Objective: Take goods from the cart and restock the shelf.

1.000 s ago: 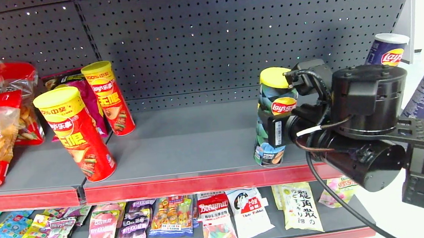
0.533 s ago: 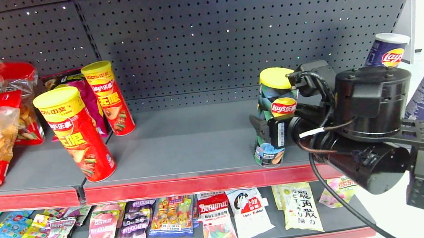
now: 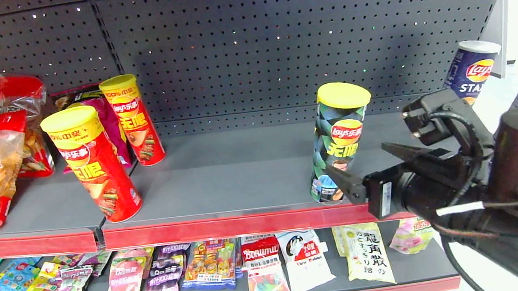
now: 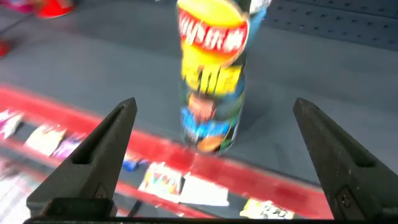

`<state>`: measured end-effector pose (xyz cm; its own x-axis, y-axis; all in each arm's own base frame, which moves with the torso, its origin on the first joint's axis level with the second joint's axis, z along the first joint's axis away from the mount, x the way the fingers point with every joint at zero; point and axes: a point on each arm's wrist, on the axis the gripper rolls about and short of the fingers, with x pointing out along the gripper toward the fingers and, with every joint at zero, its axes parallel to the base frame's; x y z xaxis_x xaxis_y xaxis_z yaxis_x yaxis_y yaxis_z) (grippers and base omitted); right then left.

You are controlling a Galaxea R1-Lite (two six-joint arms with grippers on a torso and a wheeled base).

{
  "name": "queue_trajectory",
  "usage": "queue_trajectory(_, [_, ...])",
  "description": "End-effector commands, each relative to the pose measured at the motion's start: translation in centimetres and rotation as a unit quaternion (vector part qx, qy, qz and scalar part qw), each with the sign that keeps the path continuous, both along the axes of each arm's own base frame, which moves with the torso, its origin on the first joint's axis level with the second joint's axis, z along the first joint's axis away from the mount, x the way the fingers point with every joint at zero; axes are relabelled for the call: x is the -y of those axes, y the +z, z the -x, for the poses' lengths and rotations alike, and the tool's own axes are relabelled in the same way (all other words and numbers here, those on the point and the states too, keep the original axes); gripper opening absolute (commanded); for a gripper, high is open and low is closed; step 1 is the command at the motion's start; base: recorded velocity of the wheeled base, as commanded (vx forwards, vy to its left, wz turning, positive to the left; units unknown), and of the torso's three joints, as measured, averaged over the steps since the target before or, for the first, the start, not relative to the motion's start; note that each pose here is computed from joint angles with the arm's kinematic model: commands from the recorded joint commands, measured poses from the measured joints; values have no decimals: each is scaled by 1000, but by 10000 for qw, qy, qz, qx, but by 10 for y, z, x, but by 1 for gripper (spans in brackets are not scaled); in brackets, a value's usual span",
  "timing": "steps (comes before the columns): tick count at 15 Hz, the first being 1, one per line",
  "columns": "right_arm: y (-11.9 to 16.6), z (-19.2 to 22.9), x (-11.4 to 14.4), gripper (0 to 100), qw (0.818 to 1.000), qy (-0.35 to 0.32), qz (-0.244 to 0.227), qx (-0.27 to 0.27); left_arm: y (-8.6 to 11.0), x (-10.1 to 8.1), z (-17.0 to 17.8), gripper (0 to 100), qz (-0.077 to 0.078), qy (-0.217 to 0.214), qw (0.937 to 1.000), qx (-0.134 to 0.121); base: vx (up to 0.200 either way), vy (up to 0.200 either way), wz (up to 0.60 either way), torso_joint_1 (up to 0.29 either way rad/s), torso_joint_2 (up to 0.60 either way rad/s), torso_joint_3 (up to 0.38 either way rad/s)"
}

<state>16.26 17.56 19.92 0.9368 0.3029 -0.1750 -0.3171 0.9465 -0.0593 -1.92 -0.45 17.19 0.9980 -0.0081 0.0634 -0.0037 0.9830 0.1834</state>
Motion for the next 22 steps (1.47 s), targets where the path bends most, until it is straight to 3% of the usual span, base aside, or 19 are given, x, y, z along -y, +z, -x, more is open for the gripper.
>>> queue_trajectory(1, [3, 19, 23, 100, 9993, 331, -156, 45, 0, 0, 0, 0, -1, 1, 10000, -5, 0, 0, 0, 0, 0, 0])
queue_trajectory(5, [1, 50, 70, 100, 9899, 1352, -370, 203, -1, 0, -1, 0, -1, -45, 10000, -28, 0, 0, 0, 0, 0, 0])
queue_trajectory(7, [-4, 55, 93, 100, 9884, 1434, -441, 241, 1, 0, -2, 0, -1, -91, 9999, -43, 0, 0, 0, 0, 0, 0])
queue_trajectory(9, [-22, 56, 135, 100, 9988, 281, -296, 258, 10, 0, -6, 0, -1, -213, 9997, -97, 0, 0, 0, 0, 0, 0])
queue_trajectory(10, [-22, 59, 142, 100, 9989, 123, -302, 332, 12, 0, -7, 0, -2, -282, 9995, -120, 0, 0, 0, 0, 0, 0])
queue_trajectory(12, [-27, 86, 168, 100, 9945, -688, -49, 783, 37, 2, -10, 0, 6, -665, 9974, -289, 0, 0, 0, 0, 0, 0])
queue_trajectory(15, [-34, 124, 173, 100, 9909, -976, -34, 922, 57, 3, -12, 0, 56, -994, 9932, -605, 0, 0, 0, 0, 0, 0])
queue_trajectory(18, [-75, 186, 174, 100, 9933, -1001, 52, 582, 52, 4, -14, 0, 89, -1337, 9886, -686, 0, 0, 0, 0, 0, 0])
queue_trajectory(22, [-106, 199, 176, 100, 9876, -1471, 100, 534, 52, 5, -19, 0, 123, -1572, 9846, -753, 0, 0, 0, 0, 0, 0])
